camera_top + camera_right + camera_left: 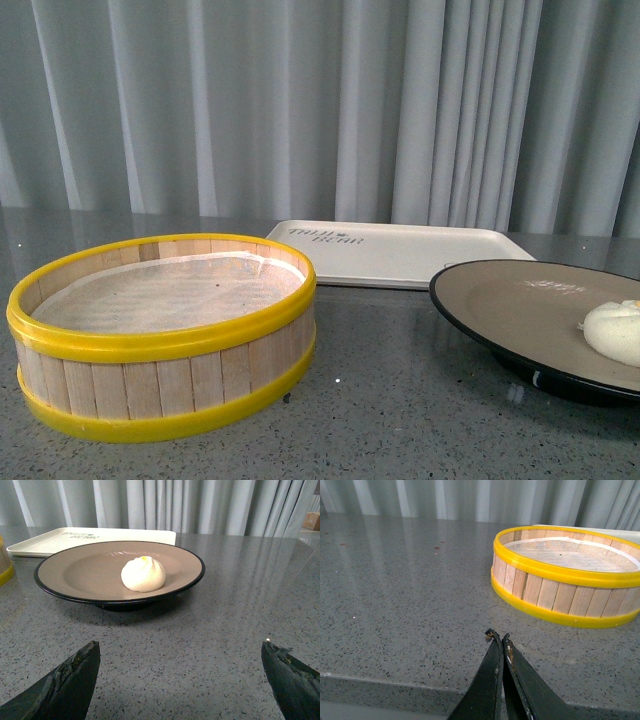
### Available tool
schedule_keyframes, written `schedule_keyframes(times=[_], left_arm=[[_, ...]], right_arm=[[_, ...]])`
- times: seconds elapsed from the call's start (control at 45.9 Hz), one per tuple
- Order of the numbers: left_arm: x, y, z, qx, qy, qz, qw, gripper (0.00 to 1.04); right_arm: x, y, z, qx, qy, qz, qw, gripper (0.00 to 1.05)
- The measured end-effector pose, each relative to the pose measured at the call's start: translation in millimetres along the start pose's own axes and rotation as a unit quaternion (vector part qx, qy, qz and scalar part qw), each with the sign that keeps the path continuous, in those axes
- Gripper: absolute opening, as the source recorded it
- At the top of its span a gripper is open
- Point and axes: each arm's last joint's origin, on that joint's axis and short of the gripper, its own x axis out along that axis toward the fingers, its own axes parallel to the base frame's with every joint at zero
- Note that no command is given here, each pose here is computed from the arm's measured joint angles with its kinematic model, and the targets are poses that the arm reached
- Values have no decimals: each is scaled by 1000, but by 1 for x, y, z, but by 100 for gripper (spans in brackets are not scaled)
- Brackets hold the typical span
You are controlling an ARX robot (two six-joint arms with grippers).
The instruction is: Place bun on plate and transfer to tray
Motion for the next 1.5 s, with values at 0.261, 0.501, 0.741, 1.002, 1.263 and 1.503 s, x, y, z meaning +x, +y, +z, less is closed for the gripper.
schedule_keyframes(times=[0.261, 0.501, 0.741, 1.002, 1.263, 1.503], left_arm=[[0, 0, 0, 0, -1, 0, 1000, 37], [0, 0, 0, 0, -1, 0, 1000, 79], [0, 0, 0, 0, -1, 0, 1000, 98], [0, 0, 0, 0, -1, 0, 1000, 98], [0, 0, 0, 0, -1, 0, 1000, 98], [0, 0, 0, 0, -1, 0, 1000, 98]], right_arm=[[0, 0, 0, 0, 0, 0, 1000, 96], [0, 0, 0, 0, 0, 0, 1000, 96], [0, 0, 0, 0, 0, 0, 1000, 96], [0, 0, 0, 0, 0, 0, 1000, 96], [6, 3, 26, -14, -13, -117, 993, 96], [6, 9, 90, -357, 32, 56, 932, 96]])
